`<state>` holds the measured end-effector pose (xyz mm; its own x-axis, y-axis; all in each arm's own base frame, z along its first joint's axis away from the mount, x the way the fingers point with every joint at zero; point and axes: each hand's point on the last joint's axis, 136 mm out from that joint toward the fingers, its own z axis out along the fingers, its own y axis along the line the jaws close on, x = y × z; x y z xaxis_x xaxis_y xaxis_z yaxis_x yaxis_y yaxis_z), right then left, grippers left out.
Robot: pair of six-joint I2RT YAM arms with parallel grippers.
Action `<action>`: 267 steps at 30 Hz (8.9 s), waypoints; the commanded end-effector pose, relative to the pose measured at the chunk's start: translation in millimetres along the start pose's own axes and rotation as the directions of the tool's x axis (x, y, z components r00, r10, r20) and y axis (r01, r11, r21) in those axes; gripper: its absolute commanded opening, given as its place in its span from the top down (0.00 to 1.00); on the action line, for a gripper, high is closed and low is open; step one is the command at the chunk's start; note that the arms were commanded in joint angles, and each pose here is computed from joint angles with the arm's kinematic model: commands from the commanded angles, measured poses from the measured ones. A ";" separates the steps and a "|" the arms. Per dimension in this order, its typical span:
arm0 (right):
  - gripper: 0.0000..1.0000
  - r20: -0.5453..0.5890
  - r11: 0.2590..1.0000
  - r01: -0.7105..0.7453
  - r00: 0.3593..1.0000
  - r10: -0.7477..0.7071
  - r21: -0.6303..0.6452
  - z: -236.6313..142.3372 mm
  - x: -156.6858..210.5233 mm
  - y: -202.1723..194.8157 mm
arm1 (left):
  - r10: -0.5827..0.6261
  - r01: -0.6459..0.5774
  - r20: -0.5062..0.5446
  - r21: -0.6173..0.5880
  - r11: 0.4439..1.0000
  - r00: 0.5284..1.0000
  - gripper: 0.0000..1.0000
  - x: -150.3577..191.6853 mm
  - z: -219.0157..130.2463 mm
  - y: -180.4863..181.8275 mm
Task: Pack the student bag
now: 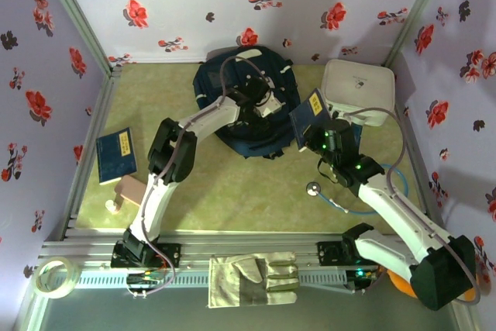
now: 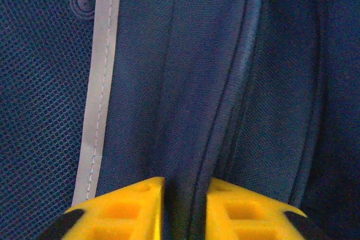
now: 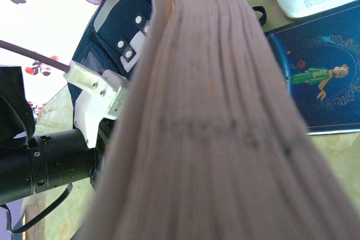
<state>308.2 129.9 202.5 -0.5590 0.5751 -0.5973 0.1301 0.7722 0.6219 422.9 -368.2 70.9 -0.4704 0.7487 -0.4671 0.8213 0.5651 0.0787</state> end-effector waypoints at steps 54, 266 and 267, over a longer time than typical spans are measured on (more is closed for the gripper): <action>0.90 -0.237 0.945 -0.248 0.951 0.196 -0.212 156.4 41.2 121.8 | -0.293 0.458 0.760 -0.007 0.889 0.581 1.00 -84.9 -279.3 44.9; 1.00 -0.098 0.992 0.077 0.991 -0.088 -0.102 14.9 -19.7 20.0 | -0.649 0.518 0.325 0.408 0.752 0.687 0.12 -45.7 -154.6 19.0; 1.00 -0.102 0.986 0.087 0.990 -0.102 -0.143 12.5 -20.7 29.4 | -0.659 0.522 0.327 0.419 0.743 0.677 0.10 -41.4 -157.9 19.5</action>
<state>323.2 124.3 173.5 -0.6913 0.5166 -0.5052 0.1628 0.7926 0.5876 415.6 -334.6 229.1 -0.7209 0.0864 -0.6876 0.5309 0.7067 -0.4677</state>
